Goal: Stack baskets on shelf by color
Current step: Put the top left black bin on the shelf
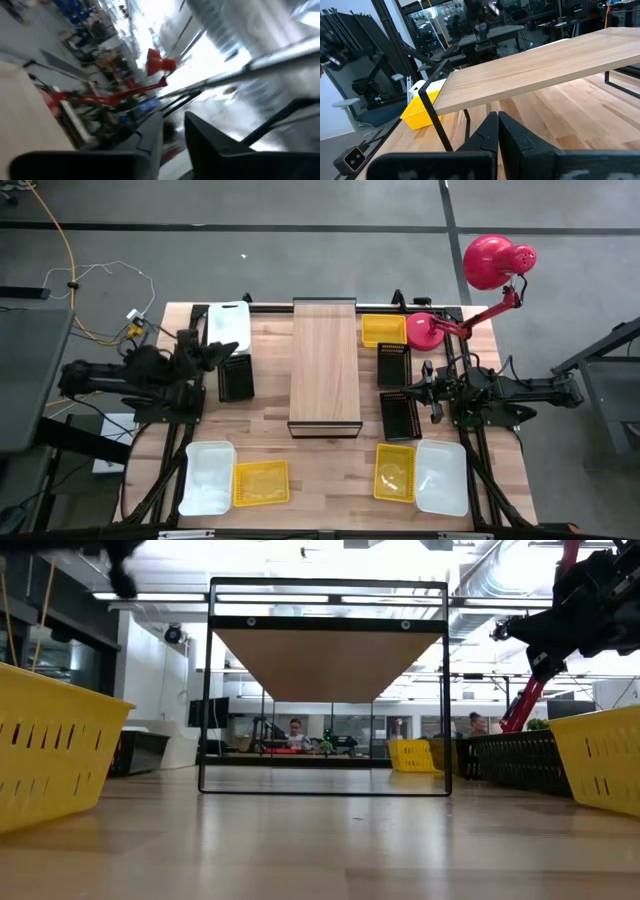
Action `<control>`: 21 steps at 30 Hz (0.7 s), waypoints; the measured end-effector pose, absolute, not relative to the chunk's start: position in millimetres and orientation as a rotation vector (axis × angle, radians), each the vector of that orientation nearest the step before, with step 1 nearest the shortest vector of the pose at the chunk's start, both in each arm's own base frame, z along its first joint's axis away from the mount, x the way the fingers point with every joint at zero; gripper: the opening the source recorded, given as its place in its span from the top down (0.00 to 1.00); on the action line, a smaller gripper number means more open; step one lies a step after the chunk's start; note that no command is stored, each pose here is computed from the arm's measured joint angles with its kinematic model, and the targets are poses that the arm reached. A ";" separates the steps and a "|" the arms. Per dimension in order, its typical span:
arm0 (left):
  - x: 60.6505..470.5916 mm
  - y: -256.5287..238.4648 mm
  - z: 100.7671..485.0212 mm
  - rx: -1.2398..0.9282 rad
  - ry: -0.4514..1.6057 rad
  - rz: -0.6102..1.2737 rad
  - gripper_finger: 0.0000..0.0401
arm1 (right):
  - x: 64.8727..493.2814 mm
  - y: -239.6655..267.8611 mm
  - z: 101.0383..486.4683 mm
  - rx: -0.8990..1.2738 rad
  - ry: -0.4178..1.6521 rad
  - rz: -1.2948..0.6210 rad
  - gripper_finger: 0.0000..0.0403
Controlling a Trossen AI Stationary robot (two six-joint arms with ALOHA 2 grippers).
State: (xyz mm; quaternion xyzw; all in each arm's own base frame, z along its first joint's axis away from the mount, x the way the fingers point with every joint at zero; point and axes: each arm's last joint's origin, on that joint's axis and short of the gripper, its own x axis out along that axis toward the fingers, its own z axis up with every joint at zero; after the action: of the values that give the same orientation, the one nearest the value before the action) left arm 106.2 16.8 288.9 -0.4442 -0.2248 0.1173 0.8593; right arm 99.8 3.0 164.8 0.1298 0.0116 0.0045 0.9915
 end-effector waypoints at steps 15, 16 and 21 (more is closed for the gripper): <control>161.2 31.9 310.6 -0.982 0.497 0.978 0.41 | 99.8 3.0 164.8 0.260 0.023 0.009 1.00; 164.2 32.0 305.9 -1.006 0.525 1.009 0.41 | 99.8 3.0 164.8 0.260 0.024 0.009 1.00; 180.3 29.4 282.6 -1.054 0.686 1.133 0.44 | 99.8 3.0 164.9 0.260 0.023 0.009 1.00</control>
State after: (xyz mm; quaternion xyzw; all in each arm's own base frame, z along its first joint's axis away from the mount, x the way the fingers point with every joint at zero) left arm 180.3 29.4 282.6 -0.4665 0.3034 0.5010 0.6628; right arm 99.8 3.0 164.9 0.1298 0.0116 0.0045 0.9915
